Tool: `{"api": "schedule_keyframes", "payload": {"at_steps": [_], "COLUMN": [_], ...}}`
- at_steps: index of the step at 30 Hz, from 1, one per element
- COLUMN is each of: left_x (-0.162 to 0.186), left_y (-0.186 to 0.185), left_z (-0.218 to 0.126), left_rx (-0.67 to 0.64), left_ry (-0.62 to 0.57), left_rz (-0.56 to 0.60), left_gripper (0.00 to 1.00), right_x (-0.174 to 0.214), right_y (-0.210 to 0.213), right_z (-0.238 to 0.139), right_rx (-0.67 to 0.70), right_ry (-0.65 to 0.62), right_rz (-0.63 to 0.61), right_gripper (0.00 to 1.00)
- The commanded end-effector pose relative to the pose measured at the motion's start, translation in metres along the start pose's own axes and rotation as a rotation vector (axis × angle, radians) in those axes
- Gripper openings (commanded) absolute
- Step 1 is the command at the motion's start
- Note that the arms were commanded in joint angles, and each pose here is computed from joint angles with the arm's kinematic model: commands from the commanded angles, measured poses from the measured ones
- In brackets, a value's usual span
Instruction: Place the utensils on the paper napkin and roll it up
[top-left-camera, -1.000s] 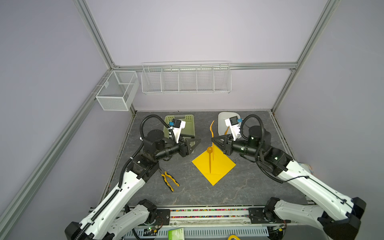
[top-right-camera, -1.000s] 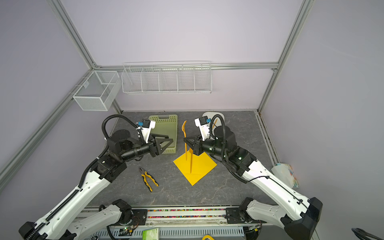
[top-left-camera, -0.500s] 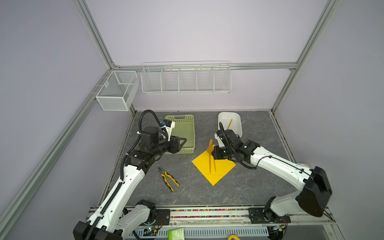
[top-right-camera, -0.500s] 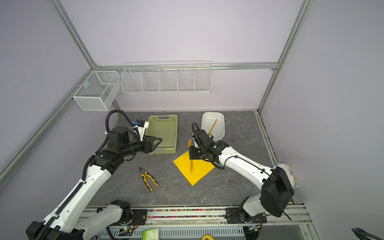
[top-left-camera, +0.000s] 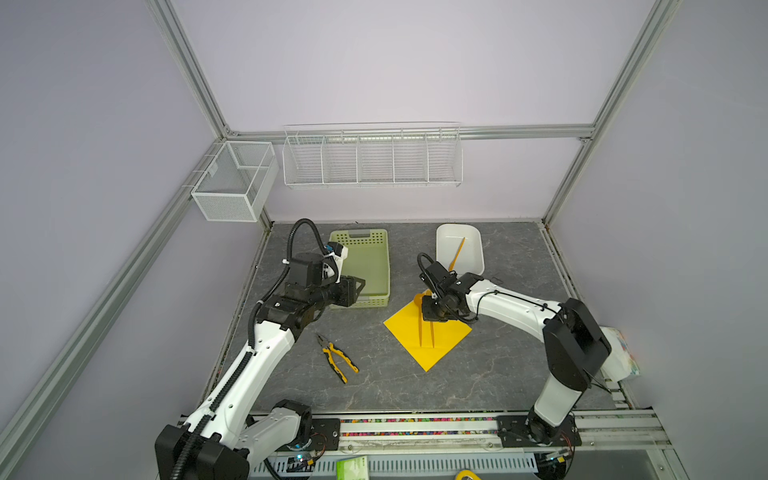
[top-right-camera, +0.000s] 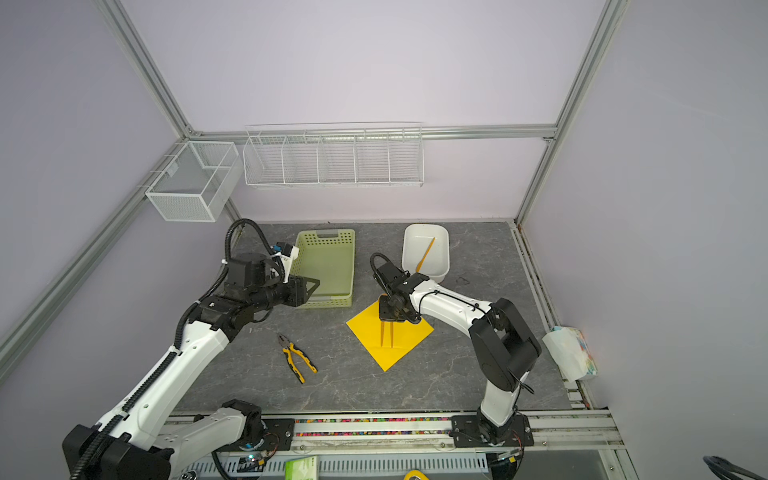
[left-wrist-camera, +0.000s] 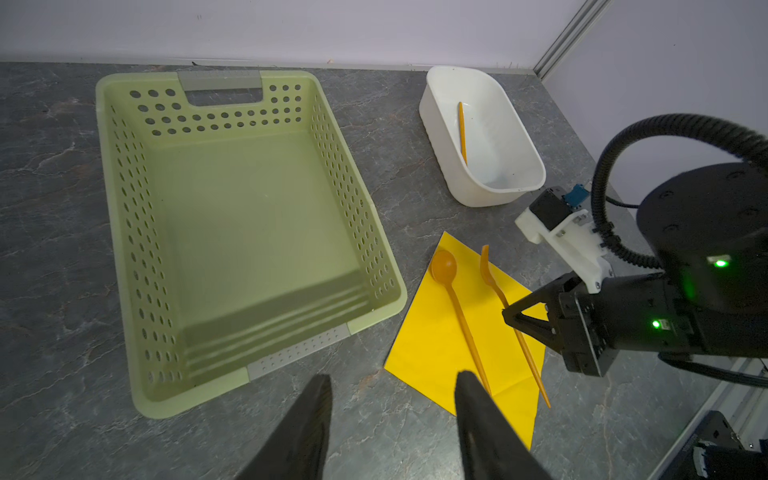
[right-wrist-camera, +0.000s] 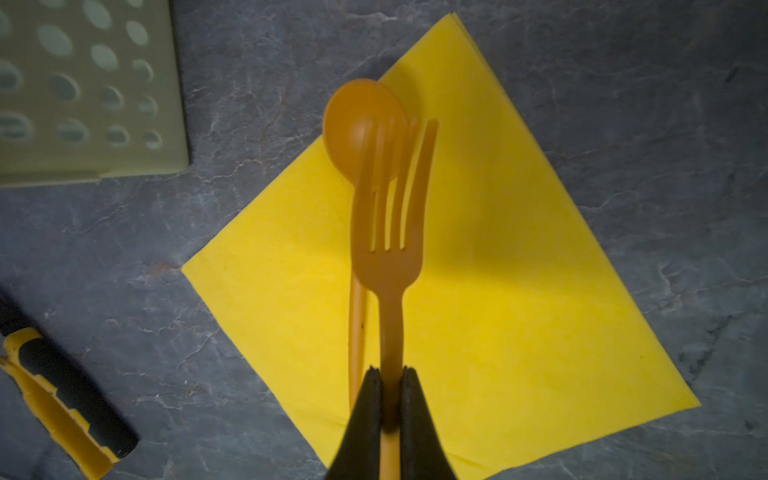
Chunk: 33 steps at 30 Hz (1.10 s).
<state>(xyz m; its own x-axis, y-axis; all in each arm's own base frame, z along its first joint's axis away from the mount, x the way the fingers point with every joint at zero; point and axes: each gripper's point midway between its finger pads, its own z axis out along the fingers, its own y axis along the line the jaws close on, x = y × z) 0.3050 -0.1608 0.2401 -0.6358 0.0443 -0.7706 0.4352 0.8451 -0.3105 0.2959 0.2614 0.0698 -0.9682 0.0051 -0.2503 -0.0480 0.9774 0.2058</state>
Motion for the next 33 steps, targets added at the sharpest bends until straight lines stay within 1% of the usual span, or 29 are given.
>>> {"api": "schedule_keyframes", "payload": {"at_steps": [1, 12, 21, 26, 33], "left_x": [0.006, 0.010, 0.010, 0.009, 0.007], "left_y": [0.015, 0.024, 0.023, 0.016, 0.013], "left_z": [0.005, 0.007, 0.008, 0.008, 0.007], "left_rx": [-0.069, -0.117, -0.105, -0.066, -0.047], "left_ry": [0.018, 0.040, 0.041, 0.036, 0.029], "left_rz": [-0.027, -0.036, -0.038, -0.033, -0.033], "left_gripper": [0.49, 0.47, 0.47, 0.47, 0.47], "right_x": [-0.004, -0.015, -0.015, -0.013, -0.011], "right_y": [-0.017, -0.022, -0.017, -0.017, -0.016], "right_z": [0.007, 0.023, 0.033, 0.038, 0.042], "right_rx": [0.050, 0.043, 0.033, 0.032, 0.029], "right_ry": [0.037, 0.095, 0.138, 0.158, 0.170], "right_rz": [0.041, 0.044, 0.036, 0.040, 0.036], "right_gripper": [0.07, 0.07, 0.07, 0.07, 0.07]}}
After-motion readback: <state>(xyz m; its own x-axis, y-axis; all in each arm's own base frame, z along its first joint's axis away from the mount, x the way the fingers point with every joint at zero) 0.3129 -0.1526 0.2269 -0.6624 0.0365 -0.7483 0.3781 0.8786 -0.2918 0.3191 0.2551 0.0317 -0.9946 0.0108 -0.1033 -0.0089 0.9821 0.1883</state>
